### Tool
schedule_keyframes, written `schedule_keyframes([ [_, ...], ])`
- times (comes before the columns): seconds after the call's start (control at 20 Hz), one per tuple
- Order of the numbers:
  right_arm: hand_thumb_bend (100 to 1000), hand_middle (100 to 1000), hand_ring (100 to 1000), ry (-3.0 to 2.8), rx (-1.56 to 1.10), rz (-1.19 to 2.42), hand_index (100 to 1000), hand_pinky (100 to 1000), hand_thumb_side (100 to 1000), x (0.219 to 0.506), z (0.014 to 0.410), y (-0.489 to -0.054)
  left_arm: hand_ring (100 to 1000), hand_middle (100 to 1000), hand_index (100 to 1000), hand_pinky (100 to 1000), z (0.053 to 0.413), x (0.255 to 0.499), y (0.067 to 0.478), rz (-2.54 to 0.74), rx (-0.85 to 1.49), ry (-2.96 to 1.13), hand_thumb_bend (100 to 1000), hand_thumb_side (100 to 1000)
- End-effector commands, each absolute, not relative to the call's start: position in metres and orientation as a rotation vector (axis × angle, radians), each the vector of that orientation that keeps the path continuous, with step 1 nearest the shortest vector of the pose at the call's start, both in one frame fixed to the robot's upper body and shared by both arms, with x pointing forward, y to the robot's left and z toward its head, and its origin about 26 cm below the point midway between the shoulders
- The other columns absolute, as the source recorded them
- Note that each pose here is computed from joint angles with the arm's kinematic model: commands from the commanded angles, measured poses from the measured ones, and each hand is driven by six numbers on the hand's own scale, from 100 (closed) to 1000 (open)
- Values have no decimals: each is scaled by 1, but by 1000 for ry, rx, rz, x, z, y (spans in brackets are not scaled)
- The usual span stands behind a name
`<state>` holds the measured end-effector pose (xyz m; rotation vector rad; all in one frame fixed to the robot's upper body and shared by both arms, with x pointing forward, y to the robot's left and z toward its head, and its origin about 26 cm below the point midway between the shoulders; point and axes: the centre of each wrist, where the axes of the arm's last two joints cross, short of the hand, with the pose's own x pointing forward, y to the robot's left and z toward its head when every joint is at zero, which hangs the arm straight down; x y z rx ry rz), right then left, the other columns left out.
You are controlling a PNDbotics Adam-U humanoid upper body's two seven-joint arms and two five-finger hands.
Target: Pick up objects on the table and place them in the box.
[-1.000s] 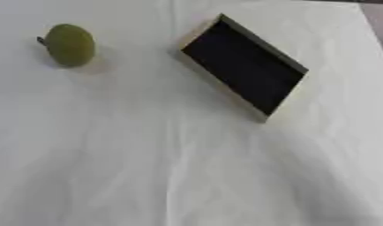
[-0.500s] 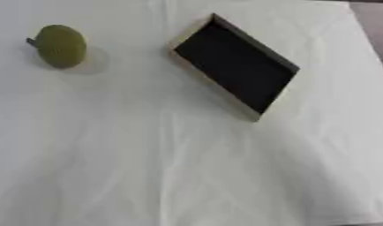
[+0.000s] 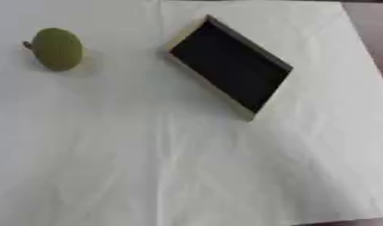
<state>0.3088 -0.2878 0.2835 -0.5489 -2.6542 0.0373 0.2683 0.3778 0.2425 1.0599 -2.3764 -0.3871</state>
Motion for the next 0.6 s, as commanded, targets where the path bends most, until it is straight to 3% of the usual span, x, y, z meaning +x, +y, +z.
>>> schedule_keyframes([
  [0.05, 100, 666, 712, -2684, -581, 75, 757, 847, 671, 303, 292, -290, 833, 780, 925, 803, 264, 263, 381, -551, 1185, -2326, 501, 315],
  [0.45, 100, 666, 712, -2680, -581, 87, 758, 847, 669, 303, 292, -290, 881, 842, 963, 894, 283, 268, 371, -960, 1368, -2138, 553, 254],
  [0.6, 100, 666, 712, -2681, -573, 93, 757, 847, 666, 303, 292, -289, 896, 858, 958, 913, 290, 272, 361, -1145, 1443, -2034, 550, 179],
])
